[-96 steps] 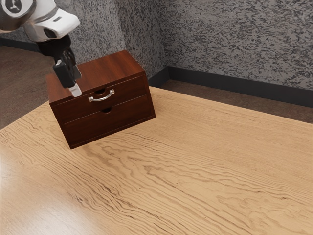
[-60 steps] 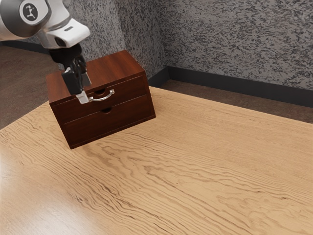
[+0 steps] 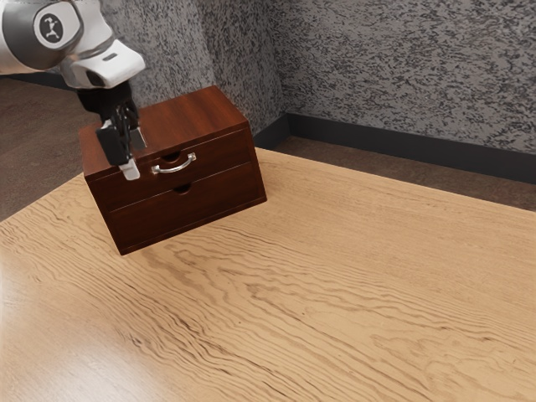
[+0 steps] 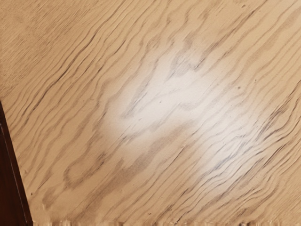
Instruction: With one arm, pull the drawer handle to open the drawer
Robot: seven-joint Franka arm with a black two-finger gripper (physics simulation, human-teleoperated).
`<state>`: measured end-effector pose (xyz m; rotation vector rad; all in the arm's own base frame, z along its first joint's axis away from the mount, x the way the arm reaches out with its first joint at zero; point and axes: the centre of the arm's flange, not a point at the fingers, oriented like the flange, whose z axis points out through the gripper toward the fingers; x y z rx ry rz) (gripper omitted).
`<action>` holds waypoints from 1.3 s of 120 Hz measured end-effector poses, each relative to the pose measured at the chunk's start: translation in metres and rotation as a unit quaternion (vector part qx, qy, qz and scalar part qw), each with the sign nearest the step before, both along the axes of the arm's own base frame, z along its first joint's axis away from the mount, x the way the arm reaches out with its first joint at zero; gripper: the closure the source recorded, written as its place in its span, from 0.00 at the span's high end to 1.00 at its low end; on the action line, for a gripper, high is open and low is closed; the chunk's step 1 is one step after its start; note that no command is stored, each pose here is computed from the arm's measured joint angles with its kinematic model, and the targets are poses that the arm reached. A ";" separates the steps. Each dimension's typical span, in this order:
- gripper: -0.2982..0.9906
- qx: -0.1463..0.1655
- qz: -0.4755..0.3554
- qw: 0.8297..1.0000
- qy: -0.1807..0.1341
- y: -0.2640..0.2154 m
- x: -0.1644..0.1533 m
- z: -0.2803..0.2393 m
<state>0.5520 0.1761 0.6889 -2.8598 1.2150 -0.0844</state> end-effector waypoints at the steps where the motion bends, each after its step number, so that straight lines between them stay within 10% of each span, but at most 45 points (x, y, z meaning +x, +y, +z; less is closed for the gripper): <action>1: 0.77 0.001 0.002 1.000 0.001 0.002 0.000 0.000; 62: 0.77 0.102 -0.003 0.995 -0.002 0.051 0.055 -0.031; 86: 0.76 0.072 0.025 0.997 -0.010 0.040 0.061 -0.047; 115: 0.52 0.097 0.076 0.992 -0.032 0.044 0.091 -0.065; 156: 0.42 0.119 0.111 0.986 -0.039 0.058 0.116 -0.099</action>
